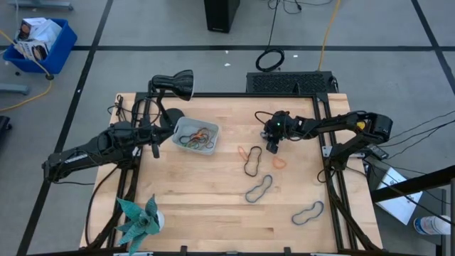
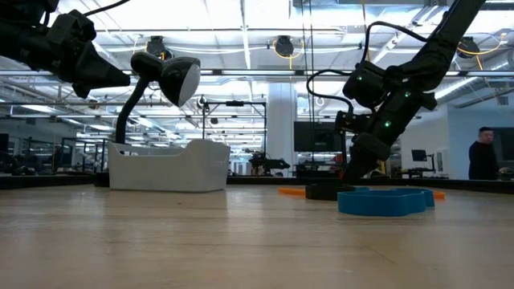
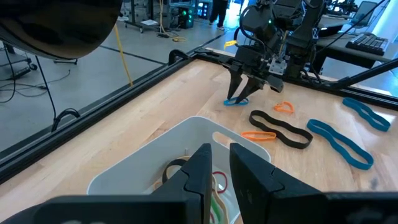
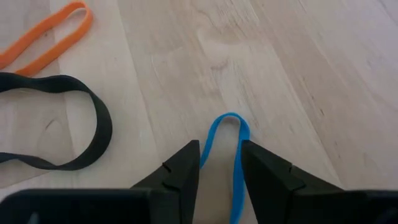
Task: Pick and place rubber bands into bin
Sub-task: Put the top blue rubber band into the gray bin
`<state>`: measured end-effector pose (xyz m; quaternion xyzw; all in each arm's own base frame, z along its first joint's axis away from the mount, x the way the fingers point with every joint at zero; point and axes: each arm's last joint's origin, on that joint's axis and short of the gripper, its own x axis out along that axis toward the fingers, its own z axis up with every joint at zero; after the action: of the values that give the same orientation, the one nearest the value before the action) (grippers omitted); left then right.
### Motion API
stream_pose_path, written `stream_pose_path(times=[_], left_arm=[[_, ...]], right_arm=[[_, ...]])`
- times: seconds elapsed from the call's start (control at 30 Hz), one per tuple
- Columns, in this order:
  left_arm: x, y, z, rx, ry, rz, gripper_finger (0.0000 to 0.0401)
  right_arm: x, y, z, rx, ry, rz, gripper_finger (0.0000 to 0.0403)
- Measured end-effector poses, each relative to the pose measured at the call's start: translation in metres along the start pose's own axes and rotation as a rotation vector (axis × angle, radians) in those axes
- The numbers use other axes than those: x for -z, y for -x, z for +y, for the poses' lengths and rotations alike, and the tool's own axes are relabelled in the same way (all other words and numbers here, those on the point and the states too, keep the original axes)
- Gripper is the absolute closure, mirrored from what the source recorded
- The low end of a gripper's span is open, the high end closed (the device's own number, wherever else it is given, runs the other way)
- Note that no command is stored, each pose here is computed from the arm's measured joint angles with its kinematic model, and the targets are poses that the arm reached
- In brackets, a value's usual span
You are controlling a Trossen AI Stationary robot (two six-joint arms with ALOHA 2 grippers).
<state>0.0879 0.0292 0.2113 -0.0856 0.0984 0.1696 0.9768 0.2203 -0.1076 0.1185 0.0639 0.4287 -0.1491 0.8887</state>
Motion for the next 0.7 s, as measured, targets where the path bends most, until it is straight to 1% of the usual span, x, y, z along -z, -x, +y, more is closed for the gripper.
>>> stream_pose_path(times=[0.13, 0.27, 0.57, 0.7], left_arm=[[0.0, 0.0, 0.0, 0.0, 0.0, 0.0, 0.0338], [0.0, 0.0, 0.0, 0.0, 0.0, 0.0, 0.0338], [0.0, 0.0, 0.0, 0.0, -0.002, 0.0, 0.0338], [0.0, 0.0, 0.0, 0.0, -0.003, 0.0, 0.0338]], right_arm=[[0.0, 0.0, 0.0, -0.001, -0.025, 0.001, 0.0275], [0.001, 0.0, 0.0, -0.005, -0.012, 0.015, 0.0271], [0.014, -0.001, 0.003, -0.009, 0.003, 0.037, 0.0281], [0.021, -0.001, 0.008, 0.028, 0.021, 0.055, 0.0288]])
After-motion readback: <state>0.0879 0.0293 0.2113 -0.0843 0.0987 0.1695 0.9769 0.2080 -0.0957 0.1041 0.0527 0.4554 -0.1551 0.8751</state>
